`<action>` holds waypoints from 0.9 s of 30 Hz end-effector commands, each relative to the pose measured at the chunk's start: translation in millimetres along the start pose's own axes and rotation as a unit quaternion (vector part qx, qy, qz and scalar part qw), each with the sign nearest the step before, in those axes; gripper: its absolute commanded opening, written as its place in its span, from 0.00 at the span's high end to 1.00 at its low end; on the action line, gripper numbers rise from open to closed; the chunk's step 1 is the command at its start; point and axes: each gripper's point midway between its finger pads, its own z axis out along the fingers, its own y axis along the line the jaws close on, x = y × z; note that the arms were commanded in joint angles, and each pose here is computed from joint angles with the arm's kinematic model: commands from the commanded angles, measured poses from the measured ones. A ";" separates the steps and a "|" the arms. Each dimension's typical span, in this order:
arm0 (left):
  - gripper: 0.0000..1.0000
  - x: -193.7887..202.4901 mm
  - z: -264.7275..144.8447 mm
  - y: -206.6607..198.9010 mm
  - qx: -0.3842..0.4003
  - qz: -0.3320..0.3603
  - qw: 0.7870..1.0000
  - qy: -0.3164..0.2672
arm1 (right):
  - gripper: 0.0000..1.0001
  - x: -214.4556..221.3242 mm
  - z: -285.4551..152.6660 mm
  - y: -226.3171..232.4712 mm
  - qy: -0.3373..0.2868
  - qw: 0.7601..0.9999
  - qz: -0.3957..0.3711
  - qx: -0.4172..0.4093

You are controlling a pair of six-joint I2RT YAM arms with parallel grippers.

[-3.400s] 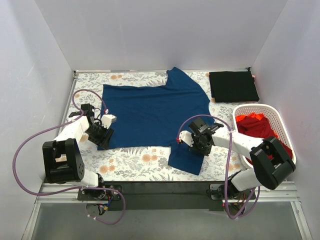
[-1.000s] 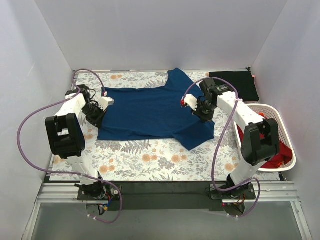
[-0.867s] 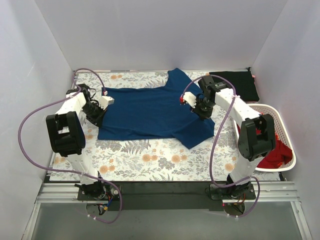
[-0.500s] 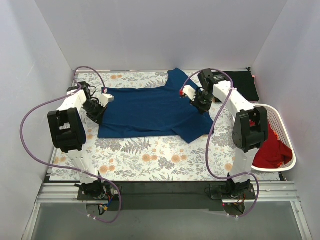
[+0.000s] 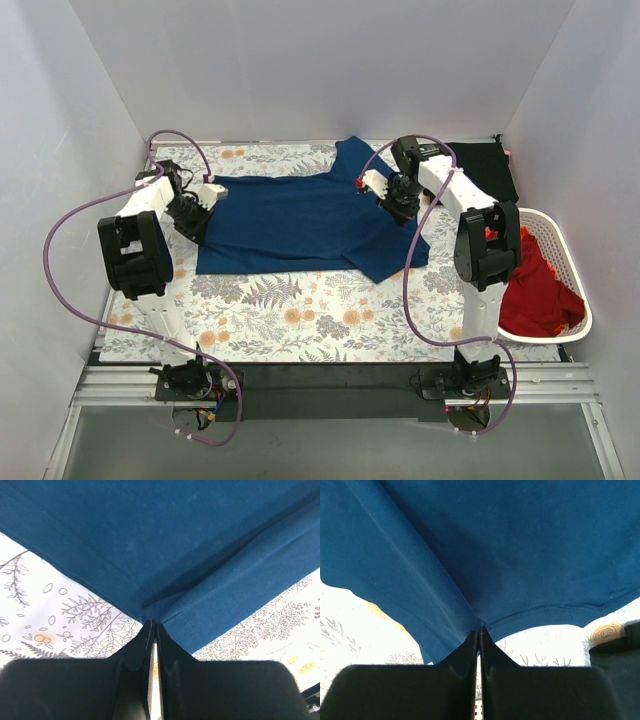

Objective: Fold and stack the t-shirts
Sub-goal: Fold the tshirt

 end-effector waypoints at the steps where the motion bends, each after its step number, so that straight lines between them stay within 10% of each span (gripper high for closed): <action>1: 1.00 -12.3 -4.3 14.8 -0.021 -0.002 1.000 -0.019 | 0.99 1.6 -5.7 -12.7 0.006 0.999 -0.031 0.007; 13: 0.98 -8.3 6.2 19.9 -0.029 -0.021 0.999 -0.010 | 0.99 -3.3 5.2 -33.4 0.002 1.000 -0.004 0.014; 19: 0.61 -77.9 -42.9 -9.7 -0.005 0.009 0.994 -0.112 | 0.41 -3.6 -22.7 -26.2 -0.022 0.997 0.068 -0.002; 27: 0.60 -179.5 -30.0 -147.4 0.060 0.103 0.970 -0.211 | 0.55 48.4 -42.0 19.5 -0.065 0.948 0.286 -0.124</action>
